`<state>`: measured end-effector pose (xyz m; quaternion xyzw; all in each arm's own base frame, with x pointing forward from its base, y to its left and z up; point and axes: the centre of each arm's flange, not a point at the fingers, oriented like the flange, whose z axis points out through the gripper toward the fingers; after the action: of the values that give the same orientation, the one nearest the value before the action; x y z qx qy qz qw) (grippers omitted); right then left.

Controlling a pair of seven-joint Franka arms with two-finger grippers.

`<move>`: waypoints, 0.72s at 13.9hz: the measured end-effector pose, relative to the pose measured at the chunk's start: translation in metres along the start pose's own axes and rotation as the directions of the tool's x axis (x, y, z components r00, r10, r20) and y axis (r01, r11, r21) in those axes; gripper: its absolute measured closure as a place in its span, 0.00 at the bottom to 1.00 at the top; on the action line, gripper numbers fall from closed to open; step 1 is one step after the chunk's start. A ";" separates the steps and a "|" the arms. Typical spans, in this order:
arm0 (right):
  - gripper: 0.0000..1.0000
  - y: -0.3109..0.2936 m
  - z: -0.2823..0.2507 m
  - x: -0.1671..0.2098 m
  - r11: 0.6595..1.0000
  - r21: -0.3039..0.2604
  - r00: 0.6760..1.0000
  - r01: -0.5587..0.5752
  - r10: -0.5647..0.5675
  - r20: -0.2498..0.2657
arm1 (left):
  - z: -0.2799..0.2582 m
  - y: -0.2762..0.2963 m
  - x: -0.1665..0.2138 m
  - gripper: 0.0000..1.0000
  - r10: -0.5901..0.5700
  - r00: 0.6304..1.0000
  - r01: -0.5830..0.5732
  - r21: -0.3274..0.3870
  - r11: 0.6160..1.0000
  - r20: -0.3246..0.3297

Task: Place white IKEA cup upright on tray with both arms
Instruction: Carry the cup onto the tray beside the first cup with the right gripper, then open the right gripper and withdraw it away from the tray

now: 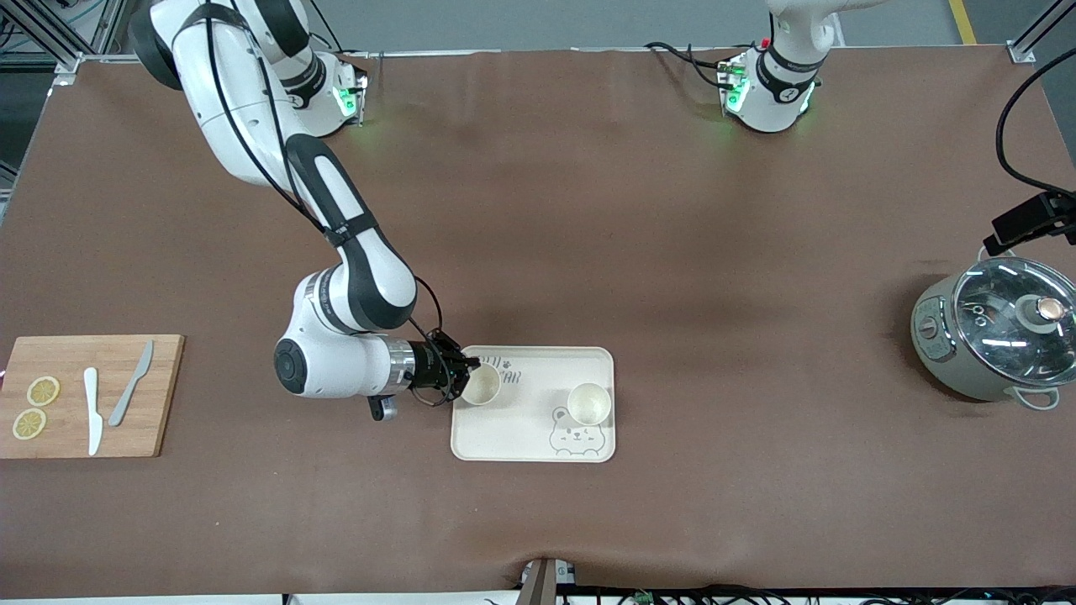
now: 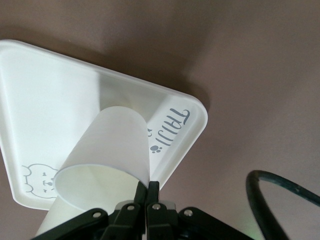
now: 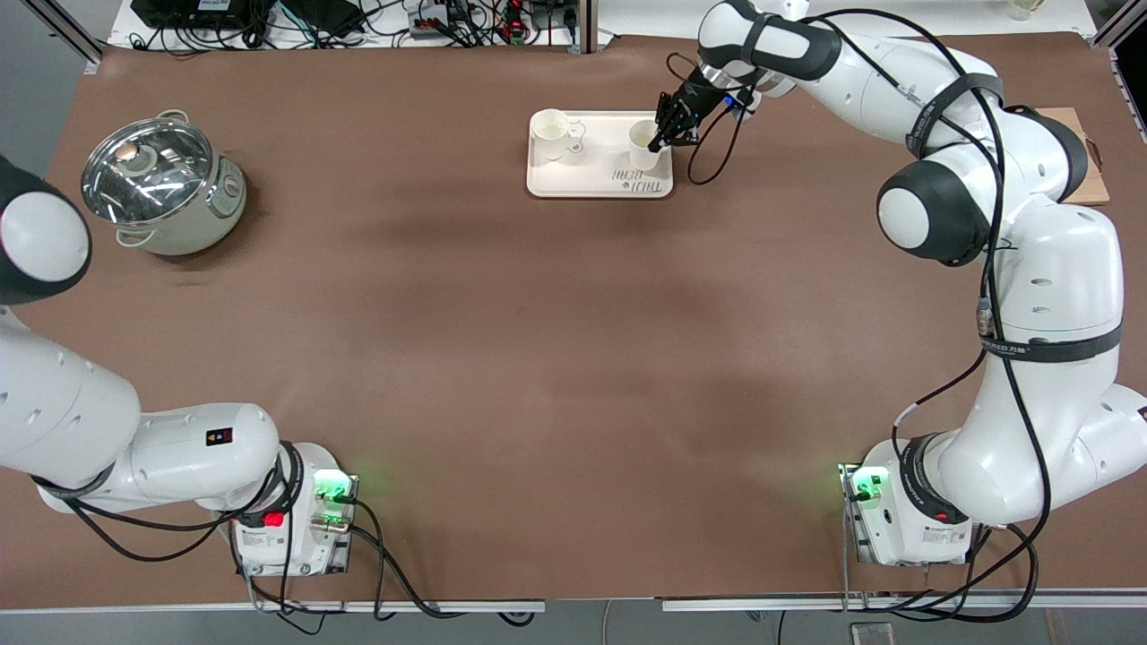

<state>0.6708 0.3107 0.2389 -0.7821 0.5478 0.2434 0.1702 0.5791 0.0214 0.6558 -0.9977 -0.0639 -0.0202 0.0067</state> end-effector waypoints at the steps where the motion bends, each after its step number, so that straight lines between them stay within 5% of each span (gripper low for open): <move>1: 0.93 0.001 0.002 0.002 1.000 -0.004 1.000 -0.001 0.001 -0.003 | 0.000 0.001 -0.005 0.00 0.001 1.000 -0.001 0.002 1.000 -0.011; 10: 0.01 0.002 0.005 0.008 0.997 -0.048 0.991 0.064 -0.069 -0.115 | -0.003 0.003 -0.019 0.00 0.002 1.000 -0.002 -0.006 1.000 -0.026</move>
<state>0.6702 0.3066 0.2306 -0.8164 0.5247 0.2038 0.1287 0.5610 0.0159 0.6582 -0.9974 -0.0630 -0.0334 0.0047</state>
